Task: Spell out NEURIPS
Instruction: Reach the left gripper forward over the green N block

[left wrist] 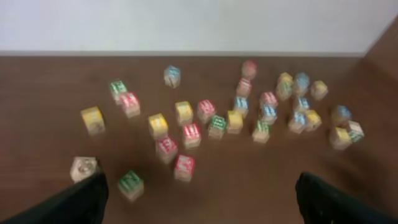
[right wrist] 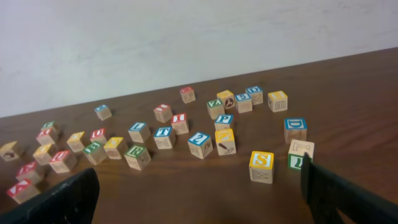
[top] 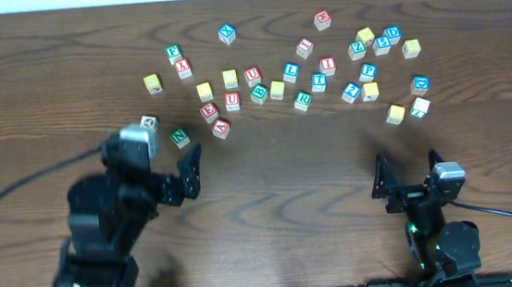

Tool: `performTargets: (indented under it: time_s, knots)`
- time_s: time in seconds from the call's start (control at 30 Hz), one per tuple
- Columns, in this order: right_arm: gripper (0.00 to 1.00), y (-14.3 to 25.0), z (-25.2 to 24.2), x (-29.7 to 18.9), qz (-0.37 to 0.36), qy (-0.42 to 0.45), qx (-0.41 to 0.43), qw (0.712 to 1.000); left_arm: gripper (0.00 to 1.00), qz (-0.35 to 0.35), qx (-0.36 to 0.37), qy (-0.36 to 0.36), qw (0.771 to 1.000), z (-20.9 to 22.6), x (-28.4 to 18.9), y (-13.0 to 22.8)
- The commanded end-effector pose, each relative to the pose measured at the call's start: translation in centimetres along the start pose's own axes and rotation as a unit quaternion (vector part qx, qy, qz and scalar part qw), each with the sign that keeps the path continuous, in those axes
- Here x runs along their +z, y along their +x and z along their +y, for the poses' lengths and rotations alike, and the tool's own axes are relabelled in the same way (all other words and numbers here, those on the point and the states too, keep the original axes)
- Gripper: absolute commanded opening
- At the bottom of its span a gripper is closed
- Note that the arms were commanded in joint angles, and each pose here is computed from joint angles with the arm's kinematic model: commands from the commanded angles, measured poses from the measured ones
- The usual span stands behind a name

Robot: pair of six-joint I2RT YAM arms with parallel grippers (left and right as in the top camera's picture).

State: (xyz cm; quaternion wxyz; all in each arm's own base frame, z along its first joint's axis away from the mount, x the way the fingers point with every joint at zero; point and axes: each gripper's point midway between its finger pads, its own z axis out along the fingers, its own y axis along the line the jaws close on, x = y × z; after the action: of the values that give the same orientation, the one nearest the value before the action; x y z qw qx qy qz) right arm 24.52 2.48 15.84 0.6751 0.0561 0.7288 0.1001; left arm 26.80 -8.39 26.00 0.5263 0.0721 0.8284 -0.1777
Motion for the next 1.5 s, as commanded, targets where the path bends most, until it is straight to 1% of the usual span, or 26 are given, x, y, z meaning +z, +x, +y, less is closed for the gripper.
performTargets:
  time_s: [0.0, 0.17, 0.27, 0.33, 0.43, 0.47, 0.53, 0.73, 0.83, 0.9, 1.0, 1.23, 1.3, 1.47]
  knots:
    - [0.99, 0.0, 0.0, 0.0, 0.000, -0.001, 0.006, 1.000, 0.95, 0.038, -0.013, 0.050, 0.998, -1.9, 0.5, -1.7]
    - [0.99, 0.0, 0.0, 0.0, 0.000, -0.001, 0.006, 1.000, 0.95, 0.073, -0.025, 0.119, 0.990, -4.1, 0.9, -0.7]
    - [0.99, 0.0, 0.0, 0.0, 0.000, -0.001, 0.006, 1.000, 0.95, 0.058, -0.019, 0.120, 0.991, -4.2, 1.0, -1.5]
    - [0.99, 0.0, 0.0, 0.0, 0.000, -0.001, 0.006, 1.000, 0.95, 0.049, -0.016, 0.104, 0.993, -3.6, 1.1, -1.9]
    - [0.99, 0.0, 0.0, 0.0, 0.000, -0.001, 0.006, 1.000, 0.95, 0.064, -0.078, -0.003, 0.995, -0.1, 1.4, -1.6]
    - [0.99, 0.0, 0.0, 0.0, 0.000, -0.001, 0.006, 1.000, 0.95, 0.075, -0.082, -0.021, 0.994, 0.4, 1.5, -1.4]
    - [0.99, 0.0, 0.0, 0.0, 0.000, -0.001, 0.006, 1.000, 0.95, 0.103, -0.088, -0.034, 0.990, 0.7, 1.7, -1.4]
    - [0.99, 0.0, 0.0, 0.0, 0.000, -0.001, 0.006, 1.000, 0.95, 0.173, -0.103, -0.067, 0.977, 1.6, 4.0, -3.7]
    - [0.99, 0.0, 0.0, 0.0, 0.000, -0.001, 0.006, 1.000, 0.95, 0.199, -0.135, -0.081, 0.967, 2.1, 6.3, -4.9]
    - [0.99, 0.0, 0.0, 0.0, 0.000, -0.001, 0.006, 1.000, 0.95, 0.206, -0.156, -0.089, 0.962, 2.5, 7.5, -5.1]
    - [0.99, 0.0, 0.0, 0.0, 0.000, -0.001, 0.006, 1.000, 0.95, 0.228, -0.221, -0.139, 0.938, 4.6, 8.9, -4.1]
    - [0.99, 0.0, 0.0, 0.0, 0.000, -0.001, 0.006, 1.000, 0.95, 0.298, -0.262, -0.189, 0.898, 8.4, 10.7, 0.1]
    - [0.99, 0.0, 0.0, 0.0, 0.000, -0.001, 0.006, 1.000, 0.95, 0.309, -0.262, -0.201, 0.892, 9.2, 11.2, 1.0]
    - [0.99, 0.0, 0.0, 0.0, 0.000, -0.001, 0.006, 1.000, 0.94, 0.315, -0.260, -0.204, 0.890, 9.5, 11.7, 1.4]
